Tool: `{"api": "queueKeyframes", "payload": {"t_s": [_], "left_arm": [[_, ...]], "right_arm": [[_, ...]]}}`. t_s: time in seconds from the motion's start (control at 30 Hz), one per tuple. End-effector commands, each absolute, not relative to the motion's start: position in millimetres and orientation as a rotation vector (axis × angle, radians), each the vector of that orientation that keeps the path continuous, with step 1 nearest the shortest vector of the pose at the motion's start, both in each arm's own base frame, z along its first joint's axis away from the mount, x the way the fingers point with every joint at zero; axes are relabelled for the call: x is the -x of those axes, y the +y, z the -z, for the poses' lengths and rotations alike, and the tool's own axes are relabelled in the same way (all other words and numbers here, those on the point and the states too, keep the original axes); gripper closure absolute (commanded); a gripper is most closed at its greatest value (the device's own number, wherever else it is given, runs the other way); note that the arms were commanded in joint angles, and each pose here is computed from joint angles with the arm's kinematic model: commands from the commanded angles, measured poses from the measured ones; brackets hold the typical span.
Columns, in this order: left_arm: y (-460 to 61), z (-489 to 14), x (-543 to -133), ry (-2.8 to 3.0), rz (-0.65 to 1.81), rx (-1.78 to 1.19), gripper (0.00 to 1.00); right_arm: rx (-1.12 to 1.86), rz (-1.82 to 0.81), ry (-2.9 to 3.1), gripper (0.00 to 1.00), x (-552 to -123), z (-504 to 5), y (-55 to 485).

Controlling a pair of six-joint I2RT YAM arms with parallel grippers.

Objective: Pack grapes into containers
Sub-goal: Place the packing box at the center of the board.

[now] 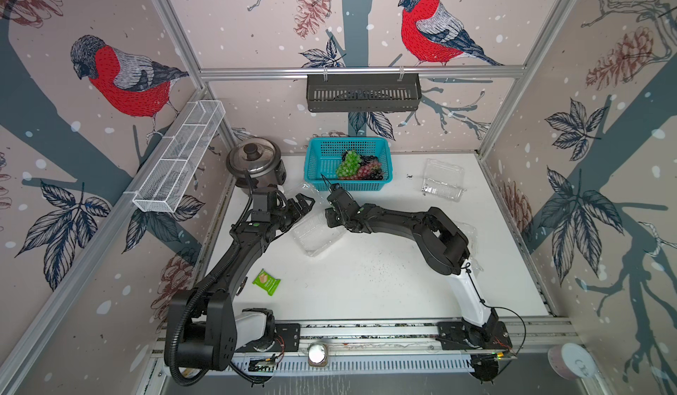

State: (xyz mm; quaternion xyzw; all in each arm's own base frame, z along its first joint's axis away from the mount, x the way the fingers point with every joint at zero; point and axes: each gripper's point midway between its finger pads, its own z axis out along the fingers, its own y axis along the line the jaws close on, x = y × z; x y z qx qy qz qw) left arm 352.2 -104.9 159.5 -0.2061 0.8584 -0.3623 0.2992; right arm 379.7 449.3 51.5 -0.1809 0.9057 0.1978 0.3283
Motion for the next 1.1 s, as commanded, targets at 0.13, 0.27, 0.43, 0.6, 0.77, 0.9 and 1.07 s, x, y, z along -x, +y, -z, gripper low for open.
{"api": "queueKeyframes", "payload": {"t_s": [0.13,0.27,0.43,0.6,0.77,0.9,1.07], "left_arm": [[-110.6,-168.2,-356.1,2.255,1.006,0.499,0.02],[-110.7,-170.9,-357.5,2.252,1.007,0.498,0.02],[-109.2,-184.2,-359.3,2.228,1.003,0.490,0.02],[-110.9,-223.5,-364.9,2.131,1.023,0.427,0.02],[-118.2,-241.9,-378.9,2.075,1.079,0.393,0.02],[-124.9,-242.7,-393.2,2.070,1.113,0.403,0.02],[-140.6,-240.5,-410.8,2.087,1.145,0.387,0.02]], "right_arm": [[0.524,-0.576,2.334,0.32,-378.0,-78.7,454.7],[0.527,-0.594,2.316,0.25,-376.7,-93.5,454.2],[0.518,-0.601,2.294,0.06,-376.6,-114.2,447.0],[0.441,-0.629,2.225,0.00,-393.4,-169.5,417.4],[0.281,-0.651,2.212,0.00,-444.8,-210.4,364.4],[0.190,-0.645,2.213,0.00,-484.2,-210.0,333.4],[0.144,-0.687,2.216,0.00,-526.3,-197.1,318.4]]}}
